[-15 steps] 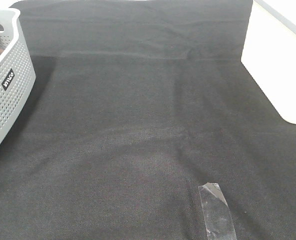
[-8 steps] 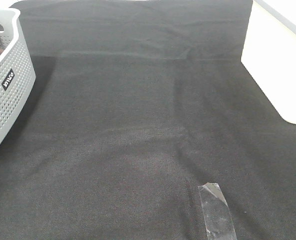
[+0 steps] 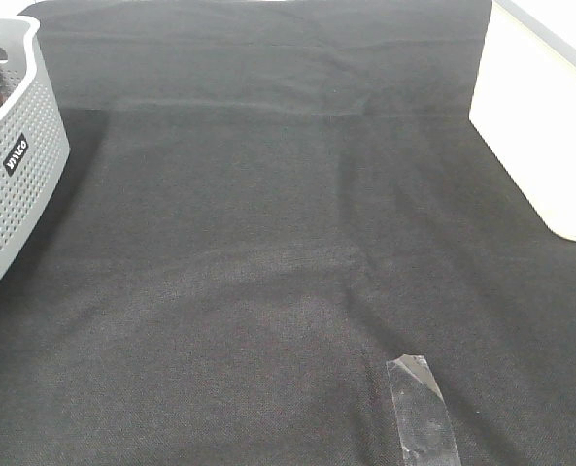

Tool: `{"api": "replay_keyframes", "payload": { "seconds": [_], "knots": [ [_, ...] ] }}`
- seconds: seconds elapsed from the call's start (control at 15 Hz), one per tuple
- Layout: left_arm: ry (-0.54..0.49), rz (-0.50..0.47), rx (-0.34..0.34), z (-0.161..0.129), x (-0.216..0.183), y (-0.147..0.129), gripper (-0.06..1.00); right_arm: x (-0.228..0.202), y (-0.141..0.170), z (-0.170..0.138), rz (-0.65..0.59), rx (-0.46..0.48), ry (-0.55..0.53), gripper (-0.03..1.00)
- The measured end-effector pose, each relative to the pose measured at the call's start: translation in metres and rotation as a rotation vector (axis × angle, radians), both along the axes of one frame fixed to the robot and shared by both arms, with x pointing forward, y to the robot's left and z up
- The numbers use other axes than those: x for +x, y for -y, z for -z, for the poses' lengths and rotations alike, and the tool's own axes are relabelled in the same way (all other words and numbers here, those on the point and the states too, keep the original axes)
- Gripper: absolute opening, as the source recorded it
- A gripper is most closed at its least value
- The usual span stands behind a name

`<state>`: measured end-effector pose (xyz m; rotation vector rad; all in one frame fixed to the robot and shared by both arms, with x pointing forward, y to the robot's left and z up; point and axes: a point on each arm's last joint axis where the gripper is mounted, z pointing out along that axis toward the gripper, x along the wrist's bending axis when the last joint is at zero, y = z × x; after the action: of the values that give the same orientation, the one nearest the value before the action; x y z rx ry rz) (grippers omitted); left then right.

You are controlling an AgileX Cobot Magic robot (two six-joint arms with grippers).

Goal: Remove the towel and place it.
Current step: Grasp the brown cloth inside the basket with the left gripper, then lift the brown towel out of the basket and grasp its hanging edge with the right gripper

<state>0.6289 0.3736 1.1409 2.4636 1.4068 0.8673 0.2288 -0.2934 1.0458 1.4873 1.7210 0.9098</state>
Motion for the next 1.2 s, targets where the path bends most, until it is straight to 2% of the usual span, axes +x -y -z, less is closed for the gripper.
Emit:
{"api": "replay_keyframes", "payload": {
  "seconds": [0.27,0.53,0.8,0.93,1.07,1.13,1.2],
  "knots": [
    [0.188,0.106,0.004,-0.057,-0.030,0.047,0.00,0.000,0.000,0.000,-0.001,0.002,-0.003,0.97],
    [0.390,0.207,-0.041,-0.114,-0.061,0.092,0.00,0.000,-0.003,0.000,-0.020,0.029,-0.005,0.97],
    [0.487,0.376,-0.098,-0.136,-0.074,0.149,0.00,0.008,-0.004,-0.002,-0.025,0.037,-0.046,0.97],
    [0.537,0.397,-0.178,-0.141,-0.077,0.170,0.00,0.022,-0.009,-0.008,-0.085,0.033,-0.084,0.97],
    [0.574,0.387,-0.255,-0.144,-0.078,0.182,0.00,0.039,-0.015,-0.017,-0.169,0.028,-0.034,0.97],
    [0.588,0.402,-0.323,-0.146,-0.083,0.198,0.00,0.067,-0.028,-0.028,-0.302,0.080,0.027,0.97],
    [0.587,0.423,-0.341,-0.147,-0.087,0.207,0.00,0.081,-0.033,-0.031,-0.372,0.092,0.060,0.97]
  ]
}}
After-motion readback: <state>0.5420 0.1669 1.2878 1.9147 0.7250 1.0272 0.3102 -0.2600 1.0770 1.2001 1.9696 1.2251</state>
